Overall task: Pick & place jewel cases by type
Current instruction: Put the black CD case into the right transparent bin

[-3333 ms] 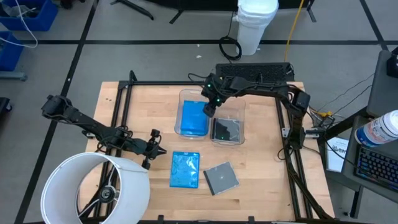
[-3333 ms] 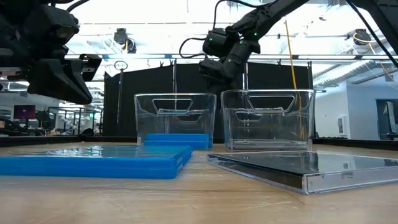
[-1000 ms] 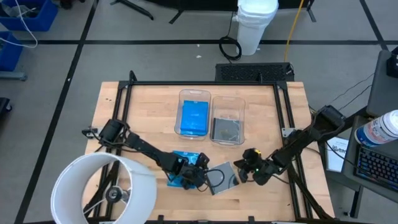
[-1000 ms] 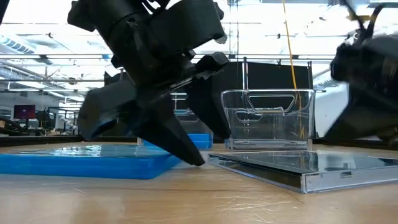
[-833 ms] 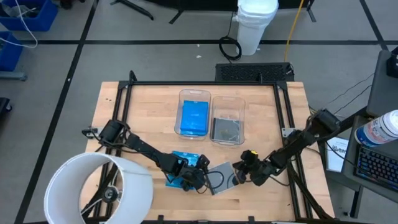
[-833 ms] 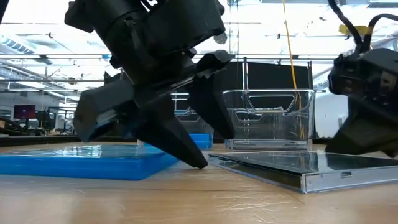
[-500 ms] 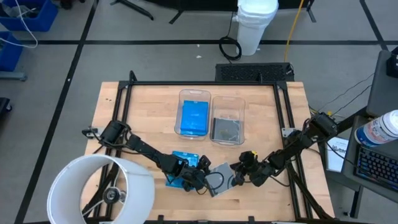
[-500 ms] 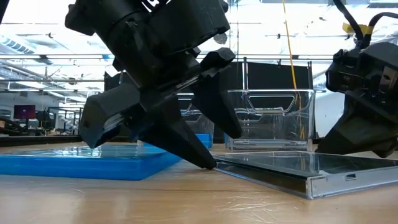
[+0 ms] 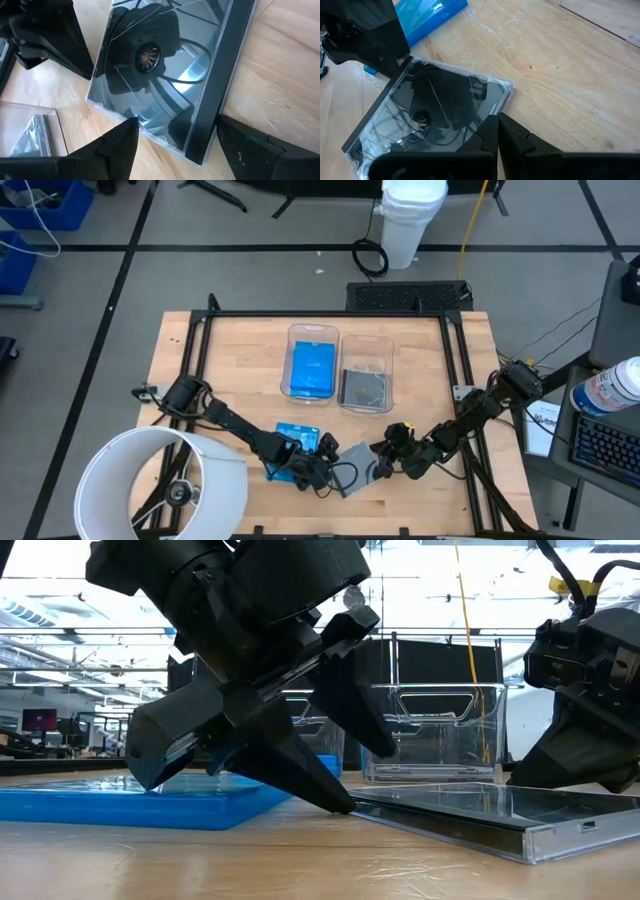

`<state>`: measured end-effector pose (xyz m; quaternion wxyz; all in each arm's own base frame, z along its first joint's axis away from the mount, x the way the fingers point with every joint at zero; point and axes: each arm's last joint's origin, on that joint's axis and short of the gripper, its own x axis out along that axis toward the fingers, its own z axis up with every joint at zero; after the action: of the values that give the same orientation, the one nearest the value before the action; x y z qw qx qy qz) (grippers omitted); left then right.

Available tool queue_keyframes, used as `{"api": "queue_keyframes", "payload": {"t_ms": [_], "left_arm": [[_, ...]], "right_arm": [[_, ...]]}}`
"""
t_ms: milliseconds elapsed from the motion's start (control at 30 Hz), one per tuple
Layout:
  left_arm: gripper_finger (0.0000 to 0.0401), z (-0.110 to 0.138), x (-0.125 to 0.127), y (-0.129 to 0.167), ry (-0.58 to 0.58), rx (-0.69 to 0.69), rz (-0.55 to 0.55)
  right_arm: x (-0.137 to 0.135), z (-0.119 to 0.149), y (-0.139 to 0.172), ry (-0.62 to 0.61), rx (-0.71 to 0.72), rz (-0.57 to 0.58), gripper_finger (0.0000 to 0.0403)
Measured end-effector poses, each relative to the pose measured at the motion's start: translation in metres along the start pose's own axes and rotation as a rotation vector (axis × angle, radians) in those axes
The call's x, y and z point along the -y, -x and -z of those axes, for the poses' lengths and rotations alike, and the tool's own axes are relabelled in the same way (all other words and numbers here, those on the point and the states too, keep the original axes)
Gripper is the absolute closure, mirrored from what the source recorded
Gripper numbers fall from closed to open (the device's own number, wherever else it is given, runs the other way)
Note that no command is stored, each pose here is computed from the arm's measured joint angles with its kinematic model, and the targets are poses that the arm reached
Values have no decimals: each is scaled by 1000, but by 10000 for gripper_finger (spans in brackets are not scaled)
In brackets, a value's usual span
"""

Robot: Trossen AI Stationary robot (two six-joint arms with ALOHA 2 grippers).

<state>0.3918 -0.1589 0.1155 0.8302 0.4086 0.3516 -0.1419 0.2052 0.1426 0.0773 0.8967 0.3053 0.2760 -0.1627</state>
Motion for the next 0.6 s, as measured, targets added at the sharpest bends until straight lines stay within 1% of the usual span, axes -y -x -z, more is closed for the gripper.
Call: {"api": "queue_keyframes", "payload": {"t_ms": [267, 400, 600], "left_arm": [[132, -1, -1, 1, -24, -2, -17], [132, -2, 0, 1, -36, -16, -54], [132, -3, 1, 2, -62, -30, -73]], "right_arm": [[0, 0, 0, -1, 1, -1, 403], [0, 0, 0, -2, 2, -1, 403], [0, 0, 0, -4, 3, -1, 403]]}}
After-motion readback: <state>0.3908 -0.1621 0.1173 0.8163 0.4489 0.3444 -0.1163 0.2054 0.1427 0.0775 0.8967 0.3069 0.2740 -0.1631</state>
